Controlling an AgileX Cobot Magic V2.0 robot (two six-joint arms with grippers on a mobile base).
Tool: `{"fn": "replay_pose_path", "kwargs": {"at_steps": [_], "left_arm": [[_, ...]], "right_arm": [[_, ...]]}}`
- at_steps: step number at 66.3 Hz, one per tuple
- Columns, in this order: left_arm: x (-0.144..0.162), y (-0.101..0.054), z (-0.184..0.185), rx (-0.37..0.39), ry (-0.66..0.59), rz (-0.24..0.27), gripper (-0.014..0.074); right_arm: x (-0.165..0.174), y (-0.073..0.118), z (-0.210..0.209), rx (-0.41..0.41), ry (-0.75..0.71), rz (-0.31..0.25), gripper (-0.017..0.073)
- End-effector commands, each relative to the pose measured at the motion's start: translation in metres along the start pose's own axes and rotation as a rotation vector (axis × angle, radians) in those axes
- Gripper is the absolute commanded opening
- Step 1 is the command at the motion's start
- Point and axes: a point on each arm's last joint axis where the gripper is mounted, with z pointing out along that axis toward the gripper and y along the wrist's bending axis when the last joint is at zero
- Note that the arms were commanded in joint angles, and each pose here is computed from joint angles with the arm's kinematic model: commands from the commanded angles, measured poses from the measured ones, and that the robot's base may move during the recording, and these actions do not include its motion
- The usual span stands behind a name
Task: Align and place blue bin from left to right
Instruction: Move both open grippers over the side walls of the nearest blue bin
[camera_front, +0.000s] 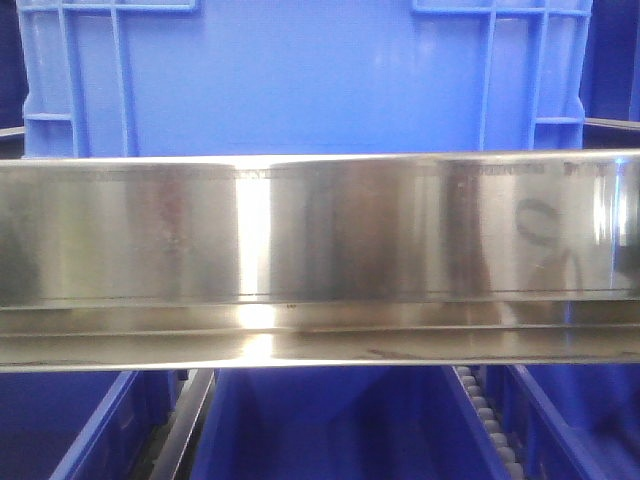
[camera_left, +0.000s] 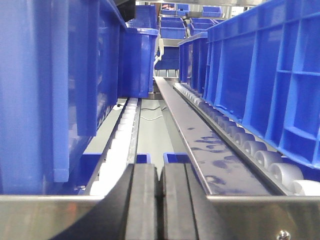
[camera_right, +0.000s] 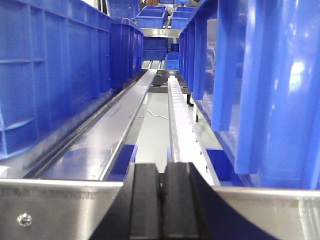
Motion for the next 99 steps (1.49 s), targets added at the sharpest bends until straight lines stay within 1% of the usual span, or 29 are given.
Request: {"fn": "replay_pose_path", "kwargs": {"at_steps": [1, 66, 72, 77, 80, 83, 87, 91, 94, 99], "left_arm": [[-0.002, 0.000, 0.000, -0.001, -0.022, -0.001, -0.0111], [-0.002, 0.000, 0.000, -0.001, -0.022, -0.001, -0.0111], [-0.002, 0.000, 0.000, -0.001, -0.022, -0.001, -0.0111], [-0.002, 0.000, 0.000, -0.001, -0.024, 0.001, -0.0111], [-0.005, 0.000, -0.001, 0.000, -0.050, 0.003, -0.0111], [-0.009, 0.000, -0.001, 0.003, -0.102, 0.003, -0.0111], [-0.011, 0.000, -0.001, 0.004, -0.120, 0.003, -0.0111], [-0.027, 0.000, -0.004, 0.003, -0.152, 0.003, -0.0111], [-0.036, 0.000, -0.006, 0.001, -0.147, 0.003, -0.0111], [-0.062, 0.000, -0.013, -0.004, -0.157, 0.002, -0.0111]], "right_arm": [[-0.002, 0.000, 0.000, 0.004, -0.025, -0.010, -0.0078], [-0.002, 0.000, 0.000, 0.004, -0.025, -0.010, -0.0078], [-0.004, 0.000, 0.000, 0.004, -0.042, -0.010, -0.0078], [-0.008, 0.000, -0.001, 0.005, -0.089, -0.010, -0.0078], [-0.013, 0.000, -0.001, 0.006, -0.144, -0.010, -0.0078], [-0.018, 0.000, -0.002, 0.006, -0.202, -0.010, -0.0078], [-0.026, 0.000, -0.004, 0.007, -0.284, -0.010, -0.0078], [-0.029, 0.000, -0.005, 0.007, -0.315, -0.010, -0.0078], [-0.039, 0.000, -0.007, 0.007, -0.337, -0.010, -0.0078], [-0.057, 0.000, -0.012, 0.005, -0.364, -0.010, -0.0078]]}}
